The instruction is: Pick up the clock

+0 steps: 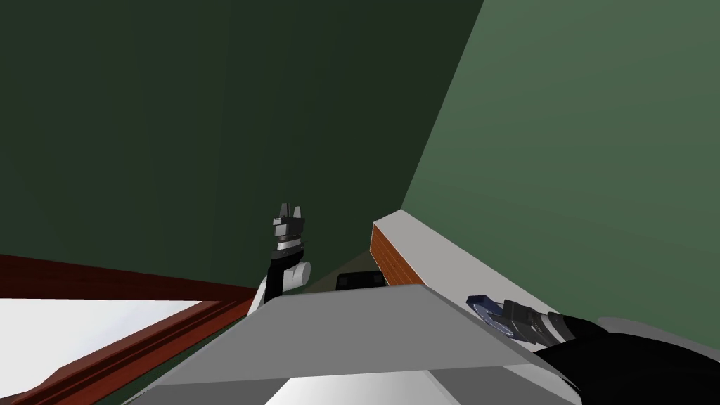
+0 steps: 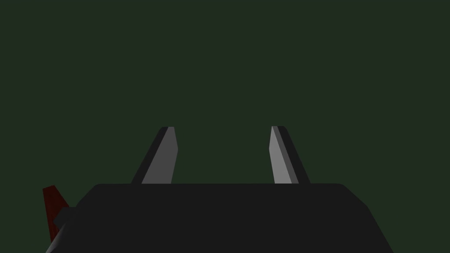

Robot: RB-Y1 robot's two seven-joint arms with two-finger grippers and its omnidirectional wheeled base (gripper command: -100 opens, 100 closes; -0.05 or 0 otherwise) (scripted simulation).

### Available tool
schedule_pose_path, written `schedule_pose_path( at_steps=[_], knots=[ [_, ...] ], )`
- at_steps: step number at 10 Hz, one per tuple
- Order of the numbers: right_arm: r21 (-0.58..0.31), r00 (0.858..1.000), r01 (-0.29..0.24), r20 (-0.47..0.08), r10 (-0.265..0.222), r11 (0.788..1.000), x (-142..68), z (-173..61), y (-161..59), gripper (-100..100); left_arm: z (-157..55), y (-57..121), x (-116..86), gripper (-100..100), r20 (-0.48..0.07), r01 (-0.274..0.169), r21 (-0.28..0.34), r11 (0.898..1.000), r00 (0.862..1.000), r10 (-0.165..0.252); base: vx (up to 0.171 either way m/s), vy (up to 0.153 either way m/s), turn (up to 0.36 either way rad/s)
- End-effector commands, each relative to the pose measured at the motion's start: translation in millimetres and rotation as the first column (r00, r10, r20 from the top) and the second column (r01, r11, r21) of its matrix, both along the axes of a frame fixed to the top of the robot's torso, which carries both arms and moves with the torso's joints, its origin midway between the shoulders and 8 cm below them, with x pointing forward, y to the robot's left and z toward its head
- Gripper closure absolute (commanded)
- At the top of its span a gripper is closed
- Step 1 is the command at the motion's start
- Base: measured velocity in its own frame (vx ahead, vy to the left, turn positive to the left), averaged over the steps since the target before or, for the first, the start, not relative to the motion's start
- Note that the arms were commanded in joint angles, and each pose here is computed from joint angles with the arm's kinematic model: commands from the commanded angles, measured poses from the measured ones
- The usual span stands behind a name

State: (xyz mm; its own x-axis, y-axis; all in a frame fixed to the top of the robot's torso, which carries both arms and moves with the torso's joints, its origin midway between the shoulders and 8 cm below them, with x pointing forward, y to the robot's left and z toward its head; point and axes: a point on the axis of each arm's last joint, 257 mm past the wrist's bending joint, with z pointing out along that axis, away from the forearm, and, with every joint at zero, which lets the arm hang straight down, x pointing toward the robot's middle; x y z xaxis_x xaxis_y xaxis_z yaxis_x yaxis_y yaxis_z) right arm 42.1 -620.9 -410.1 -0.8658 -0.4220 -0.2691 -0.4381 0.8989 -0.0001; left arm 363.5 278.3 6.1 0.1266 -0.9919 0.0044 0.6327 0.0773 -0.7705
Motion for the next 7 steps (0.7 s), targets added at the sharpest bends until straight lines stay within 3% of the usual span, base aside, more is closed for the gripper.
schedule_pose_path(
  at_steps=[1,4,6,7],
  knots=[
    [0.0,1.0,-0.015,0.001,0.015,1.0,12,5,-1,100,0,0.0,0,0,0.0,0.0,0.0,1.0,1.0,0.0,-0.019,-0.006,-0.118],
    [0.001,0.999,-0.044,-0.001,0.044,0.999,35,16,0,100,0,0.0,0,0,0.0,0.0,0.0,1.0,1.0,0.0,-0.033,-0.006,-0.114],
    [0.001,0.999,-0.046,-0.001,0.046,0.999,36,16,1,100,0,0.0,0,0,0.0,0.0,0.0,1.0,1.0,0.0,-0.018,-0.001,-0.042],
    [0.001,0.999,-0.046,-0.001,0.046,0.999,37,16,1,0,0,0.0,0,0,0.0,0.0,0.0,1.0,1.0,0.0,0.0,0.0,0.0]
  ],
)
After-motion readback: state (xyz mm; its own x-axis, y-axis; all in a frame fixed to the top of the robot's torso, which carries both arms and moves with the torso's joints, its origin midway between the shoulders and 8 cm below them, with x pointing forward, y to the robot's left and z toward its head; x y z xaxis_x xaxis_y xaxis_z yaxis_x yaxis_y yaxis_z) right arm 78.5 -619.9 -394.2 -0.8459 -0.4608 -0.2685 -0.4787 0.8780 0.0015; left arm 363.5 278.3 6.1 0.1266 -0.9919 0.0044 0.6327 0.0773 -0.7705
